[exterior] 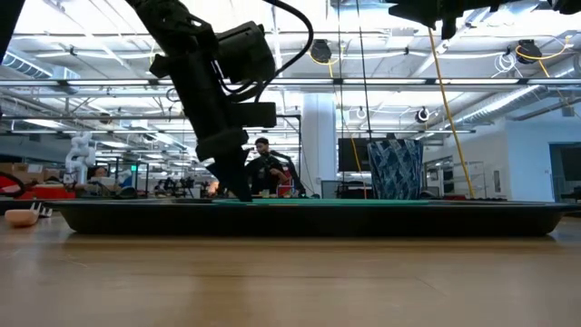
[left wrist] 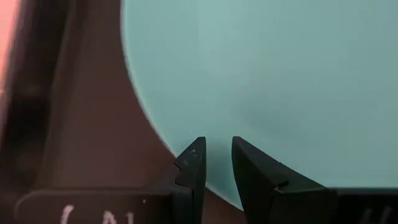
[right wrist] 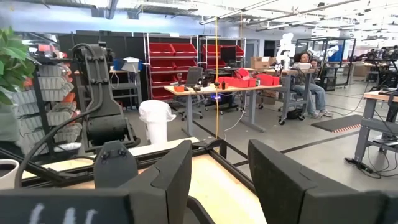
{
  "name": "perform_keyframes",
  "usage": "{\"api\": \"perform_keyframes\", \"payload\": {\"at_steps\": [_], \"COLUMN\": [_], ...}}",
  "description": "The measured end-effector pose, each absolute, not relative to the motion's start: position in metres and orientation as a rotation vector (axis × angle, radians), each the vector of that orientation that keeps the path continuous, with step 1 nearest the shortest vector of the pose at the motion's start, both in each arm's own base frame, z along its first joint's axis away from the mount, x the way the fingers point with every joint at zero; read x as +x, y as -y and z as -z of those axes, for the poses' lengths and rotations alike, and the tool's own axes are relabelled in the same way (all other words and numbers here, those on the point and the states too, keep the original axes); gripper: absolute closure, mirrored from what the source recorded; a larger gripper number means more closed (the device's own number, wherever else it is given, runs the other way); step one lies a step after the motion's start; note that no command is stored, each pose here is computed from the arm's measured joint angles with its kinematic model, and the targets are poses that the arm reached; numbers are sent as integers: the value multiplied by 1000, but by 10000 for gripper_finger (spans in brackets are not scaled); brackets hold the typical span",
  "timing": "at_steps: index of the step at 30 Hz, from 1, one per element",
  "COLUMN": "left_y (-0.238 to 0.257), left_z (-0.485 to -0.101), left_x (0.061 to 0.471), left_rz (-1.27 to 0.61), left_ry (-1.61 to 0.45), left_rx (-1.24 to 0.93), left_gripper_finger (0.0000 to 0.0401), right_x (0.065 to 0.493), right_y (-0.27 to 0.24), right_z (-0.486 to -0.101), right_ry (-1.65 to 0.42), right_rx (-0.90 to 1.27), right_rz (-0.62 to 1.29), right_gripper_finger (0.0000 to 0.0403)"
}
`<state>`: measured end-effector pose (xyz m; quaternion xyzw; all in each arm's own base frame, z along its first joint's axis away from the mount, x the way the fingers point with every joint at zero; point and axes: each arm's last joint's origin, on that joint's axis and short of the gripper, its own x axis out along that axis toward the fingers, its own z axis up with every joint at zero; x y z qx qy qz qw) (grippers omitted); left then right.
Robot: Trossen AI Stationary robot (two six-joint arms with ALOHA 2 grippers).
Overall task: Pick and place plate/cup/fork/spoon on tray
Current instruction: Put the light blue plate on the black serving tray to the bottom left of the blue cup, then put the orange fork on the black serving tray to the left of the light blue plate
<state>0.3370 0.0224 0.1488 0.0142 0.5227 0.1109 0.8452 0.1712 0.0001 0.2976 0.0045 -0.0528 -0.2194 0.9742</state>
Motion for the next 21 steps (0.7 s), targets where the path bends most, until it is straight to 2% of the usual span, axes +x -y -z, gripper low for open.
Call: {"api": "perform_keyframes", "payload": {"at_steps": [14,21], "left_y": [-25,-13], "left_z": [-149,-187], "left_x": [336,313], "left_rz": [-310,-326], "left_ry": [-1097,-1100], "left_rx": [21,-69], "left_gripper_finger": [320,320], "right_x": [171,171], "right_y": [0,0], "right_z": [-298,-297], "right_ry": [108,104], "right_rx": [16,15], "right_rz": [442,442], "right_gripper_finger": [252,252]}}
